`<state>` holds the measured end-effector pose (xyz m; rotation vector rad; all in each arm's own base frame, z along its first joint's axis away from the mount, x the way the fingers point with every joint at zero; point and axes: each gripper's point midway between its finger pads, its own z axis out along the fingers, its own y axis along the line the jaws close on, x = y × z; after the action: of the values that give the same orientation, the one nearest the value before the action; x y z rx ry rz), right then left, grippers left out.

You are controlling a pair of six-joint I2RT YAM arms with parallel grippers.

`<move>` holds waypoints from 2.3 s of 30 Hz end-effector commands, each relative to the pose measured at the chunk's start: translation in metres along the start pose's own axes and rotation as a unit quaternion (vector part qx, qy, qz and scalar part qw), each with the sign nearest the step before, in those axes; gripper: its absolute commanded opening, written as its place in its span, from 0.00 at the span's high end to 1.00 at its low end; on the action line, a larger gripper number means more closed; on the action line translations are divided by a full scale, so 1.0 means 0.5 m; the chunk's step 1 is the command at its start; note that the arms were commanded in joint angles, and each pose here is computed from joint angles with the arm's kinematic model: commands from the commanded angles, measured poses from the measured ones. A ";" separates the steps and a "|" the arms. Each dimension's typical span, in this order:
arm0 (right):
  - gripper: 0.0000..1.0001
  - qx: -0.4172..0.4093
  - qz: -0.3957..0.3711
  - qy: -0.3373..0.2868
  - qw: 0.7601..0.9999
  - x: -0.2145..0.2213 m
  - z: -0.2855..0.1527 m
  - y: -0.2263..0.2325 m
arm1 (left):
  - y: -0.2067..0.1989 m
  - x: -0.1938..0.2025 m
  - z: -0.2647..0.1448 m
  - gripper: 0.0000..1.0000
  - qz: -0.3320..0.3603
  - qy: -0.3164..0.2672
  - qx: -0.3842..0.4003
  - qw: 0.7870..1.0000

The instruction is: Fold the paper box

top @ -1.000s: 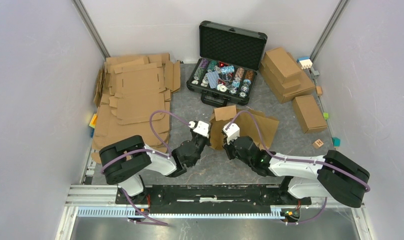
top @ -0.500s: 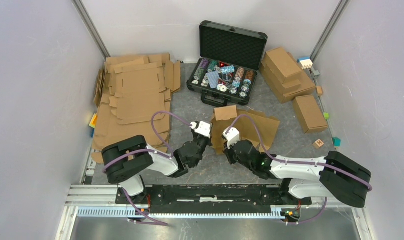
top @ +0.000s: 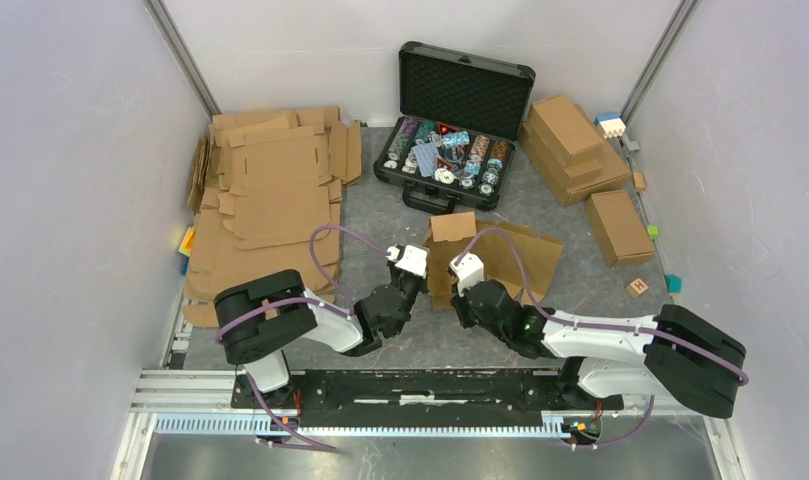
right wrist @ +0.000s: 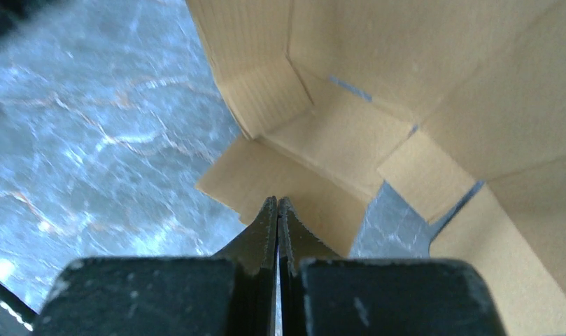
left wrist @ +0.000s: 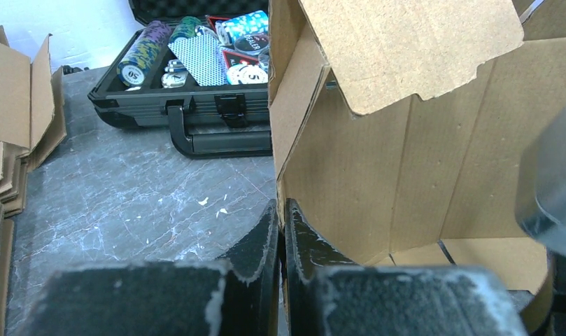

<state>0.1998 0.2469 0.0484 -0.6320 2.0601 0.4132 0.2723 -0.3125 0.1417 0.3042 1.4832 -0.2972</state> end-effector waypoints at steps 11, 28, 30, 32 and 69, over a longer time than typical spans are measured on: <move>1.00 0.018 0.019 -0.004 1.000 0.025 -0.013 -0.019 | -0.047 0.026 0.005 0.84 -0.025 0.074 0.021 0.997; 1.00 0.024 0.018 -0.005 1.000 0.034 -0.011 -0.025 | -0.049 0.088 -0.014 0.84 -0.030 0.159 0.020 0.987; 1.00 0.022 0.018 -0.006 1.000 0.033 -0.012 -0.024 | -0.048 0.088 -0.011 0.93 -0.026 0.159 0.020 0.987; 1.00 0.020 0.019 -0.008 1.000 0.028 -0.012 -0.022 | -0.048 0.088 -0.006 0.98 -0.021 0.157 0.018 0.987; 0.02 0.103 0.027 -0.182 0.977 -0.318 -0.370 -0.149 | -0.030 0.072 0.004 0.98 0.002 0.108 0.015 0.994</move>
<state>0.1890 0.1524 0.2319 -0.3670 1.7915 0.3707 0.2654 -0.3289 0.0924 0.3953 1.7370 -0.2971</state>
